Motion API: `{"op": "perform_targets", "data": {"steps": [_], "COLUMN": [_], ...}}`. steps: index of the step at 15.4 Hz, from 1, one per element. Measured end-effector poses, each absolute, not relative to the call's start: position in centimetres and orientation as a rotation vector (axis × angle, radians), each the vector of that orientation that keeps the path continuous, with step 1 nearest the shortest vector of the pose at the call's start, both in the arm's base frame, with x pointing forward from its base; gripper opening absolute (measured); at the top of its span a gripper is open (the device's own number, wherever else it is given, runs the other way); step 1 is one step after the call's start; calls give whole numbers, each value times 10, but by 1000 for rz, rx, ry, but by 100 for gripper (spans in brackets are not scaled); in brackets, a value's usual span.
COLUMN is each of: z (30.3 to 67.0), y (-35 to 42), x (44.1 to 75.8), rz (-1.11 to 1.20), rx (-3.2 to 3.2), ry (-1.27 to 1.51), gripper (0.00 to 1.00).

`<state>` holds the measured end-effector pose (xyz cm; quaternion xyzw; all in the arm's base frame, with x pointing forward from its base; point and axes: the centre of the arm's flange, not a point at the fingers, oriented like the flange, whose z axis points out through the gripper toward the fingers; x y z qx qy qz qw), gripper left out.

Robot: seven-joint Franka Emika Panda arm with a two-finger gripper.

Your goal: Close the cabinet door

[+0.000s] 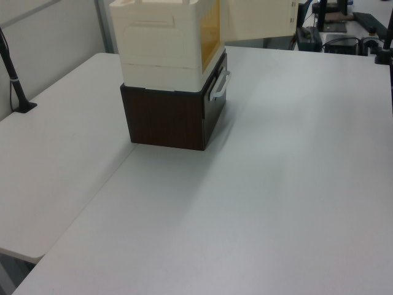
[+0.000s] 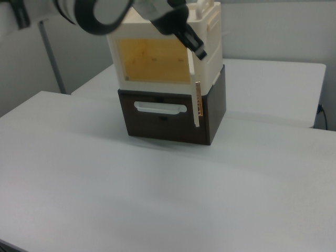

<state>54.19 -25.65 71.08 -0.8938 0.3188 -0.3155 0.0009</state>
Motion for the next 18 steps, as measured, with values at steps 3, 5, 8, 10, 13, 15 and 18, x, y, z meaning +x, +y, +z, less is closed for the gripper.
{"op": "perform_targets", "data": {"steps": [3,5,8,10,13,15,18], "z": [677,659,644,633,625,624,623], "y": [-265,-273,-276,-271,-252,-237,-211], "x": [562,568,574,576,581,586,595], "rz": [-933,-893,-853,-795,-708,-685,-661], "rx": [-2832,-2837,-2828,-2830,-2851,-2860,-2872], "ry": [1053,1101,1146,1143,1102,1067,999], "gripper": [1,1,1,1,1,1,1]}}
